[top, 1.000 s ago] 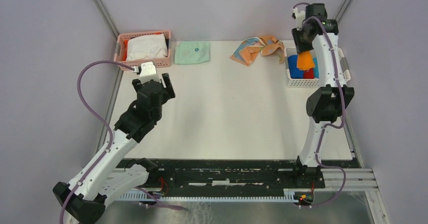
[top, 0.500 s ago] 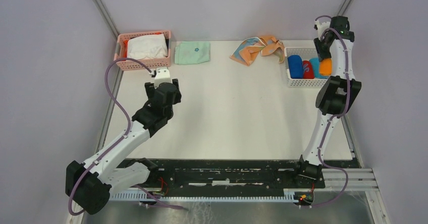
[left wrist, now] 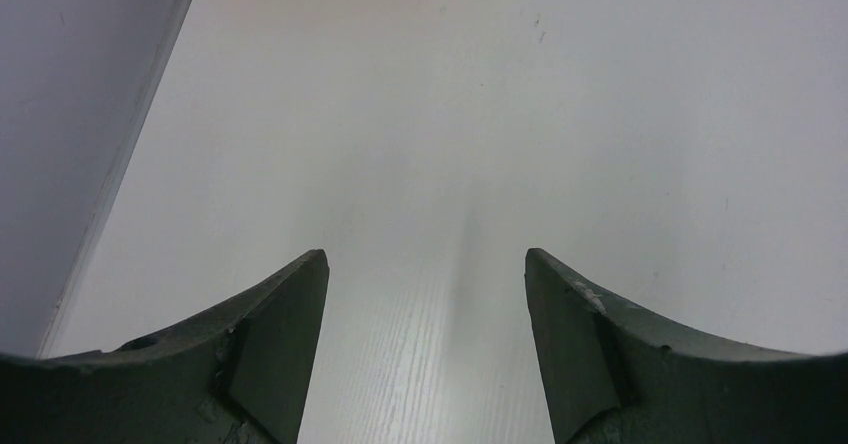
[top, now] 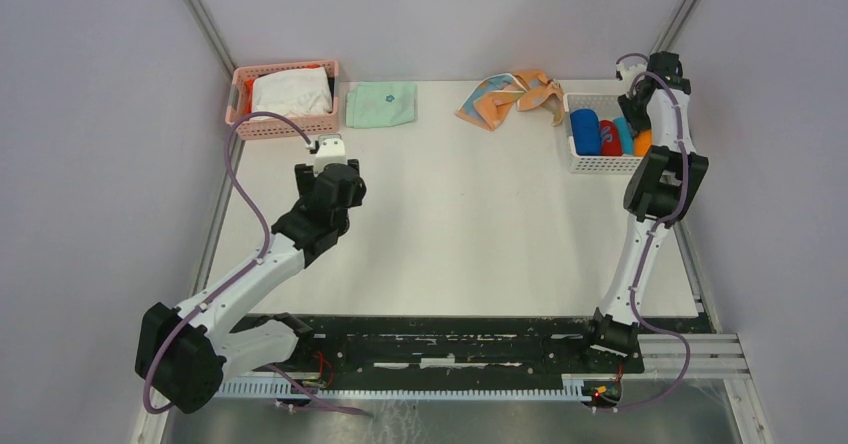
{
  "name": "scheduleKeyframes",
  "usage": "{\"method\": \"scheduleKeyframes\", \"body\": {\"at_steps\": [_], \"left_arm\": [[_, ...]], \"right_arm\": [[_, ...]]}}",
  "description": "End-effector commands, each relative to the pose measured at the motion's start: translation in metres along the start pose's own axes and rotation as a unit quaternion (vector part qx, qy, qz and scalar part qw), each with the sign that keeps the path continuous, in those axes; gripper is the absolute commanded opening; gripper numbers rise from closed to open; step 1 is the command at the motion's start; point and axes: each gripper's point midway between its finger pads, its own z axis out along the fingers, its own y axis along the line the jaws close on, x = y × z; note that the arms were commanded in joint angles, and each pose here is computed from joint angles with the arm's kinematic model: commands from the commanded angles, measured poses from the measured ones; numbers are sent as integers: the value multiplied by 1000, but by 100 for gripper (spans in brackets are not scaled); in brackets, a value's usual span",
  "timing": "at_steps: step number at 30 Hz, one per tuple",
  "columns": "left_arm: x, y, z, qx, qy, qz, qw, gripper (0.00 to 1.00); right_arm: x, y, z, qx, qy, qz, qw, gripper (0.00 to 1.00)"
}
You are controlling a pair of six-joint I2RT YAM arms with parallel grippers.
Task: Roll the towels
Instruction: Place the towel in the bin.
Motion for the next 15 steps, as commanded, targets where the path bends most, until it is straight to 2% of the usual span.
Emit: {"method": "scheduleKeyframes", "body": {"at_steps": [1, 3, 7, 10, 15], "left_arm": [[-12, 1, 3, -3, -19, 7, 1000, 78], [-11, 0, 3, -1, -17, 8, 1000, 78], [-11, -1, 3, 3, -16, 9, 1000, 78], [-12, -3, 3, 7, -16, 9, 1000, 79], [-13, -4, 2, 12, -16, 8, 1000, 79]], "right_arm": [[16, -2, 28, -2, 15, 22, 1000, 10], [26, -4, 36, 1, 29, 33, 999, 12], [30, -10, 34, 9, 29, 55, 998, 23], [17, -14, 17, 12, 2, 66, 998, 38], [-7, -24, -14, 19, -52, 80, 995, 55]]}}
